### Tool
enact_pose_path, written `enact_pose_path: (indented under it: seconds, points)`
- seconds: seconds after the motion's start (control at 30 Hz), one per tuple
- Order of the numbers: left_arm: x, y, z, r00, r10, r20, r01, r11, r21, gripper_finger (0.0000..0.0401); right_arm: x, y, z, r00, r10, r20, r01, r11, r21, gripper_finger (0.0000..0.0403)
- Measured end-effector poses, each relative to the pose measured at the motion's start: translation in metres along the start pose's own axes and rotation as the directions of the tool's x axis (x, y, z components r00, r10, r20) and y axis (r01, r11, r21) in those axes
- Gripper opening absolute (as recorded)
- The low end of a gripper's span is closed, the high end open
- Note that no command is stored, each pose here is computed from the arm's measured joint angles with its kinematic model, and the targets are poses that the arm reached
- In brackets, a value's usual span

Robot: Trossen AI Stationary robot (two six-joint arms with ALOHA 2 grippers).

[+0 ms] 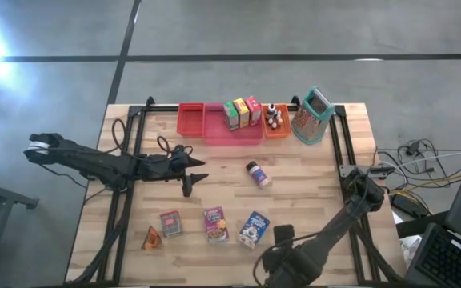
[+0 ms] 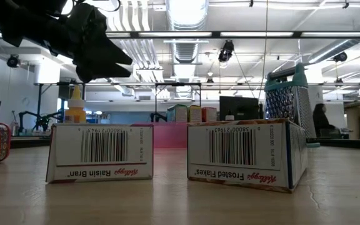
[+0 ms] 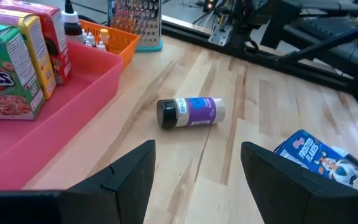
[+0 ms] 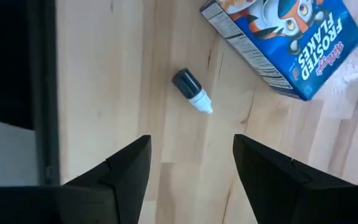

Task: Pick & Place Kitchen Items
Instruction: Put the brown food coloring bottle into the orange bin

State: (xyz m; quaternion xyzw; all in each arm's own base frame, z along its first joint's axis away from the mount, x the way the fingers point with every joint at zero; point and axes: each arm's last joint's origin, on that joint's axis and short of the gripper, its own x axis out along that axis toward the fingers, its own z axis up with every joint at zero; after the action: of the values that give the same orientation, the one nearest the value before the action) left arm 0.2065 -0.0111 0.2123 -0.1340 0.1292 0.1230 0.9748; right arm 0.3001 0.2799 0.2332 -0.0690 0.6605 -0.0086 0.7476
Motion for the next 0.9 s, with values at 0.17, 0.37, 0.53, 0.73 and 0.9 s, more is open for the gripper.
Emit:
enact_pose_path:
  seconds: [0.17,0.37,0.53,0.73,0.9]
  points:
    - [0.0,0.0,0.0,1.0,-0.001,0.003,0.001,1.0,-0.005,0.0243,0.013,-0.002,0.001,1.0,0.001,0.0,-0.001,1.0,-0.012,0.021]
    - [0.0,0.0,0.001,1.0,-0.004,0.012,0.004,1.0,-0.009,0.0243,0.02,-0.006,0.003,1.0,-0.001,-0.007,0.0,0.989,-0.148,0.0184]
    - [0.0,0.0,0.001,1.0,-0.004,0.013,0.004,1.0,-0.009,0.0243,0.027,-0.006,0.006,1.0,0.016,0.013,-0.012,0.969,-0.245,0.0167]
    - [0.0,0.0,0.001,1.0,-0.004,0.014,0.005,1.0,-0.015,0.0243,0.03,-0.005,0.005,1.0,0.028,0.013,-0.023,0.953,-0.302,0.0158]
    - [0.0,0.0,0.001,1.0,-0.004,0.014,0.005,1.0,-0.015,0.0243,0.035,-0.005,0.004,1.0,0.027,0.012,-0.022,0.936,-0.351,0.0162]
